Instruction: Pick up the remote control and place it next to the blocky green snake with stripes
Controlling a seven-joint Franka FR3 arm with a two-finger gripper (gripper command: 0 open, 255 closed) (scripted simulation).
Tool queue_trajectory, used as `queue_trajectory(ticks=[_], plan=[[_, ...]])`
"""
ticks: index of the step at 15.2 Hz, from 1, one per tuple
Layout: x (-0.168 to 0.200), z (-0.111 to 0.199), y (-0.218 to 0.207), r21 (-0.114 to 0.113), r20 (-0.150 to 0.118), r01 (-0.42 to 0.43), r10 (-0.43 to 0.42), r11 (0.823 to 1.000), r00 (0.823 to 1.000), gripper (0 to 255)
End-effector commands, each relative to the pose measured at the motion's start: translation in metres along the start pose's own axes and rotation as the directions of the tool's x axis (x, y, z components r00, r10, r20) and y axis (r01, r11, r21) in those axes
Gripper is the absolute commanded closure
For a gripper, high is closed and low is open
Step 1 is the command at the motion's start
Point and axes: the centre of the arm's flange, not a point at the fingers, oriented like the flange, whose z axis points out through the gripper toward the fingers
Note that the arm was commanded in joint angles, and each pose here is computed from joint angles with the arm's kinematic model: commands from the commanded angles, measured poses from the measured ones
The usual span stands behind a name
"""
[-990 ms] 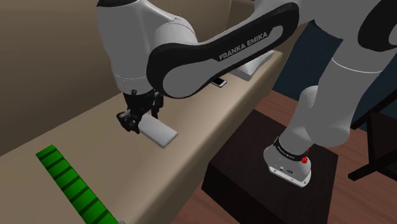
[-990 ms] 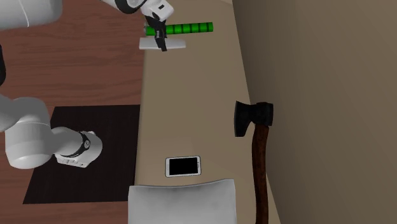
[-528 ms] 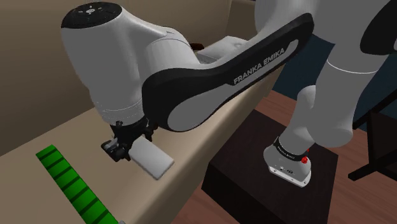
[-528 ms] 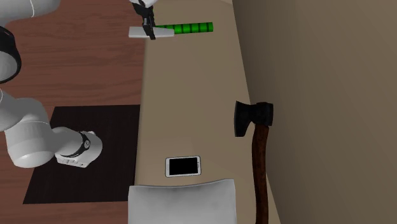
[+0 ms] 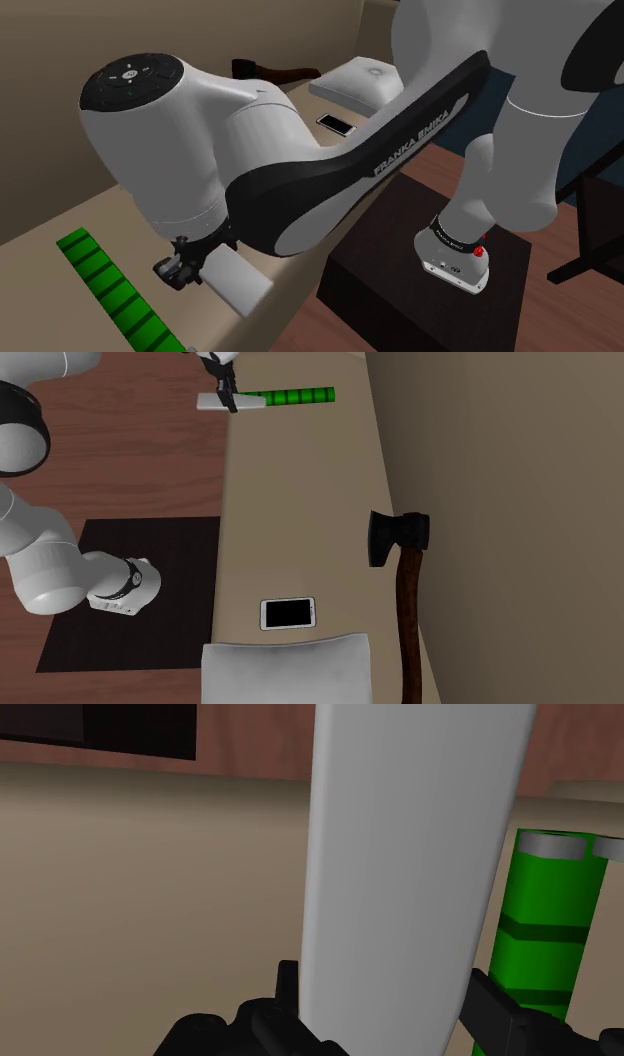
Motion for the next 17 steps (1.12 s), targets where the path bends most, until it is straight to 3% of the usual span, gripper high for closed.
queue_trajectory(ticks=[1, 11, 17], plan=[[-0.001, 0.011, -0.001, 0.001, 0.0, 0.0, 0.0, 1.0, 1.0, 255], [-0.005, 0.063, -0.002, 0.001, 0.0, 0.0, 0.0, 1.0, 1.0, 255], [-0.005, 0.063, -0.002, 0.001, 0.0, 0.0, 0.0, 1.0, 1.0, 255]])
